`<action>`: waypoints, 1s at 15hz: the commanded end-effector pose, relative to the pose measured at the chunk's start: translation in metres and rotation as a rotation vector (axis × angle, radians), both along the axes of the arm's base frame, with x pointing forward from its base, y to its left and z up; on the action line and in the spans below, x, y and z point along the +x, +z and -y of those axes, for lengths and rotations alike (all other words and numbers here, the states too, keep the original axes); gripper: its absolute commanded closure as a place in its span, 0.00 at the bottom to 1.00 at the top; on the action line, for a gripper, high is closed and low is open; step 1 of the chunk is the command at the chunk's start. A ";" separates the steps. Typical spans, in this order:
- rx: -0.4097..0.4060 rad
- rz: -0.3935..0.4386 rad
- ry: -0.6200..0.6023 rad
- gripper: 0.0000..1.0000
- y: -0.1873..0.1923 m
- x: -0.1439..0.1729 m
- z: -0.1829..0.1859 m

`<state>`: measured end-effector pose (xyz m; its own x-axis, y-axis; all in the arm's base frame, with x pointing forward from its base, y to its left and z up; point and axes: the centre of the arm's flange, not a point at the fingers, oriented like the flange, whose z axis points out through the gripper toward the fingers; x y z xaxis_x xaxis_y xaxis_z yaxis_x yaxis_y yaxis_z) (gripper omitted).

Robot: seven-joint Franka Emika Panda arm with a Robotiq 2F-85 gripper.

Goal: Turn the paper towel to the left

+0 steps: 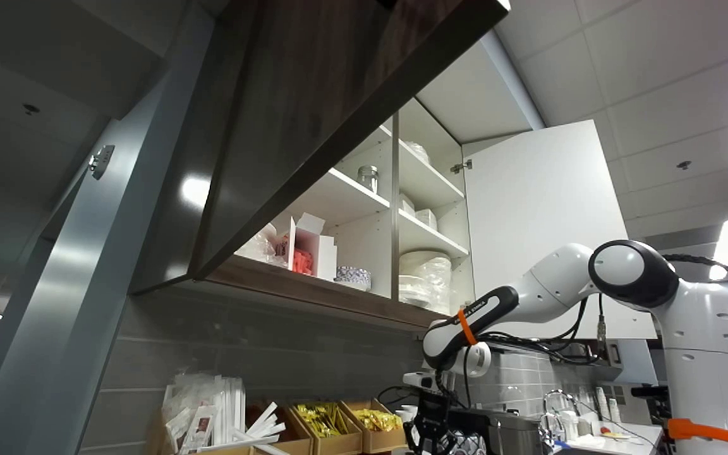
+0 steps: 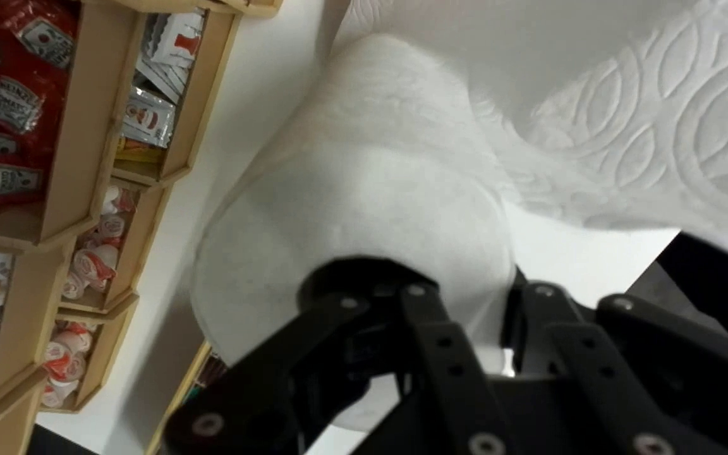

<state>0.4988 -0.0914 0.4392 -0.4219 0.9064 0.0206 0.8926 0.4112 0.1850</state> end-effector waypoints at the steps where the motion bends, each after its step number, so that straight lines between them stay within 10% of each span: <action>1: -0.015 0.014 0.195 0.94 0.001 0.004 0.015; 8: -0.042 0.034 0.482 0.94 0.001 0.003 0.029; 10: -0.030 0.034 0.474 0.94 0.003 0.004 0.025; 11: -0.049 0.035 0.423 0.76 0.001 0.000 0.009; 15: -0.044 0.036 0.449 0.76 0.004 0.004 -0.006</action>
